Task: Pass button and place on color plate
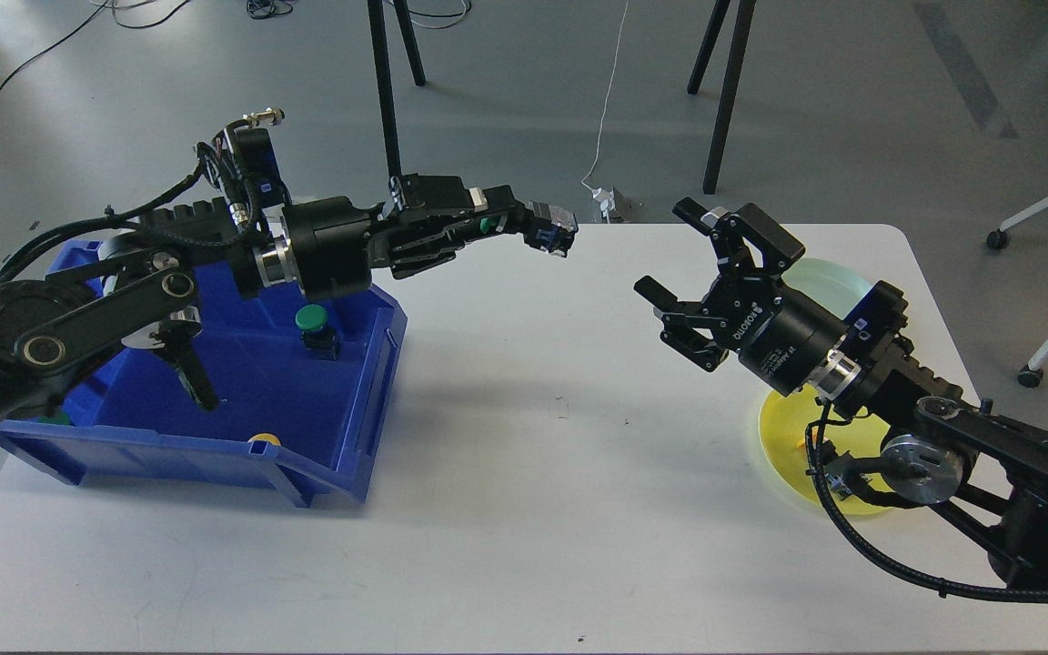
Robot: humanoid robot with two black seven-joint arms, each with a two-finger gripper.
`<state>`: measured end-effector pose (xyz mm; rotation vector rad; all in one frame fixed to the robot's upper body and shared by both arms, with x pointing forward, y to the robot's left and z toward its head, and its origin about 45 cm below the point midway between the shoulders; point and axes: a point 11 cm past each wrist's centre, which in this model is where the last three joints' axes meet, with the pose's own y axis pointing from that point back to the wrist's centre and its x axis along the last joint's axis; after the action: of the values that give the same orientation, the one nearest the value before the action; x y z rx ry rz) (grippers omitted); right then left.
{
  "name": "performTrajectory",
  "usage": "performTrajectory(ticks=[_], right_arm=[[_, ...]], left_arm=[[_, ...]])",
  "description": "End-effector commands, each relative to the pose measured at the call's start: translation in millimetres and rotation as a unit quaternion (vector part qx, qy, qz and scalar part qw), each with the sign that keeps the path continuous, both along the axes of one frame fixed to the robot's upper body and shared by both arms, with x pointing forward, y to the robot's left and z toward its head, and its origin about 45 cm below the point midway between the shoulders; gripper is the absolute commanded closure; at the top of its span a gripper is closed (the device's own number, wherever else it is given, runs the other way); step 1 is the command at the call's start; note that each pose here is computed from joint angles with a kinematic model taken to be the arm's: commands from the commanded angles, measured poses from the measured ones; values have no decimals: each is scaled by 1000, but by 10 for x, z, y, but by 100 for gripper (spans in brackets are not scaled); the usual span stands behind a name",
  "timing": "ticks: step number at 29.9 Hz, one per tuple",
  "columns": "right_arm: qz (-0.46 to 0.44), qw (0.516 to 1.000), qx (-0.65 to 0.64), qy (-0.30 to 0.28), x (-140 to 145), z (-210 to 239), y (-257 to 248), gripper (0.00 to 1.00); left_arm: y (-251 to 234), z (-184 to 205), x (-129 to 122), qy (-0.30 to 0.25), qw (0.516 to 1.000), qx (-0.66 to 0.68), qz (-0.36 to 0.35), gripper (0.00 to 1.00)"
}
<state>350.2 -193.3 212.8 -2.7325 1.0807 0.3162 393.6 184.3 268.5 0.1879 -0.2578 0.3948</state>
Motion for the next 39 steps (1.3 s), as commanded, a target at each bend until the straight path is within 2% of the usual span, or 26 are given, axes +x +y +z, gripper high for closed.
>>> performTrajectory(ticks=[1,6,20,30,34,37,39], right_arm=[[12,1000,24,4,48,-30,283,3],[15,999,47,14,58,-51,462,3],[23,999,48,-5,299,127,678,4],[53,997,58,-1,226,125,996,10],[59,997,53,2,199,92,1011,19],[57,997,51,2,205,91,991,31],[55,997,53,1,214,98,981,31]], left_arm=[[3,4,3,0,1000,-1,1,92],[3,6,4,1,1000,-2,1,92],[33,2,29,0,1000,0,7,92],[28,1,28,1,1000,-2,7,91],[35,2,29,1,1000,-2,8,91],[32,-1,31,1,1000,-2,8,91],[39,0,32,1,1000,-1,8,91]])
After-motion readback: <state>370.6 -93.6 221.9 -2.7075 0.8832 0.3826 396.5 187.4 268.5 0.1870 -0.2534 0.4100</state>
